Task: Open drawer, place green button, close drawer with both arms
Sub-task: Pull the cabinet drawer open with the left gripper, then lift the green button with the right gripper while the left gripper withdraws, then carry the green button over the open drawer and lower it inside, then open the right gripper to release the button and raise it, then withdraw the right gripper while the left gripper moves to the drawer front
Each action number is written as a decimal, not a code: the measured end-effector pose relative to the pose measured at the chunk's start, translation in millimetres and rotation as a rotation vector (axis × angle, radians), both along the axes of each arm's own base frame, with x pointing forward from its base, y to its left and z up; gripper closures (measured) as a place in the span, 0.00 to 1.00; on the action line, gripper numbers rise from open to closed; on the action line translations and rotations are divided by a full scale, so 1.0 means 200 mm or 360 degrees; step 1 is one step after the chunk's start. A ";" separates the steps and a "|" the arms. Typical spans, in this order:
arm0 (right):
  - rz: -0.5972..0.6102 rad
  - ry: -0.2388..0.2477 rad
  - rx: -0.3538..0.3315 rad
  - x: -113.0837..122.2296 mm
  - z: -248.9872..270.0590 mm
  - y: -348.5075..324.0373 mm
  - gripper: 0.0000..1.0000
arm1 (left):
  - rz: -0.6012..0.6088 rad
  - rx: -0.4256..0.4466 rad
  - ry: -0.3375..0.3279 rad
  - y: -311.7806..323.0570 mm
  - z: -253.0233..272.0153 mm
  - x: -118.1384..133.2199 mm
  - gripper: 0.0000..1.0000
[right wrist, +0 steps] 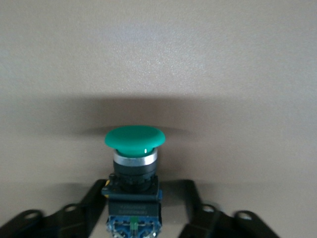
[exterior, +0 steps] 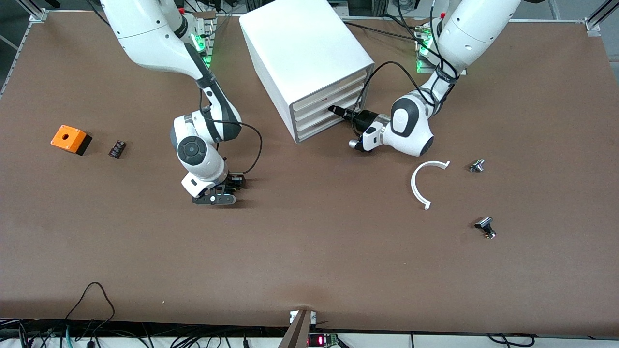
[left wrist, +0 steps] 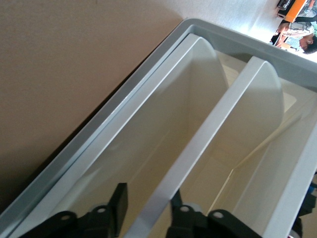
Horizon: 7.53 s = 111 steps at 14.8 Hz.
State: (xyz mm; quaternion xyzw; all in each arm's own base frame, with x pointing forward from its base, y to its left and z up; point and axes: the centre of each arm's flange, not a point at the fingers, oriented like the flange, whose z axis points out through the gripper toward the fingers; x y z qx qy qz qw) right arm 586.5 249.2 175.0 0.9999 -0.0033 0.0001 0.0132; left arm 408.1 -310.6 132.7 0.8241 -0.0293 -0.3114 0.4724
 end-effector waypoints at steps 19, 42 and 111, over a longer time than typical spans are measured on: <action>0.0707 -0.0328 0.0105 0.29 0.78 0.28 0.59 | 0.0318 0.0280 -0.0694 0.69 0.36 0.84 0.17; 0.2831 -0.0159 0.0036 -0.68 0.83 1.69 0.59 | -0.0271 0.1604 -0.1066 1.57 2.22 0.79 0.00; 0.0098 0.0031 -0.0013 0.27 1.39 -0.14 0.00 | 0.0600 0.1668 -0.0613 0.45 0.94 0.89 0.00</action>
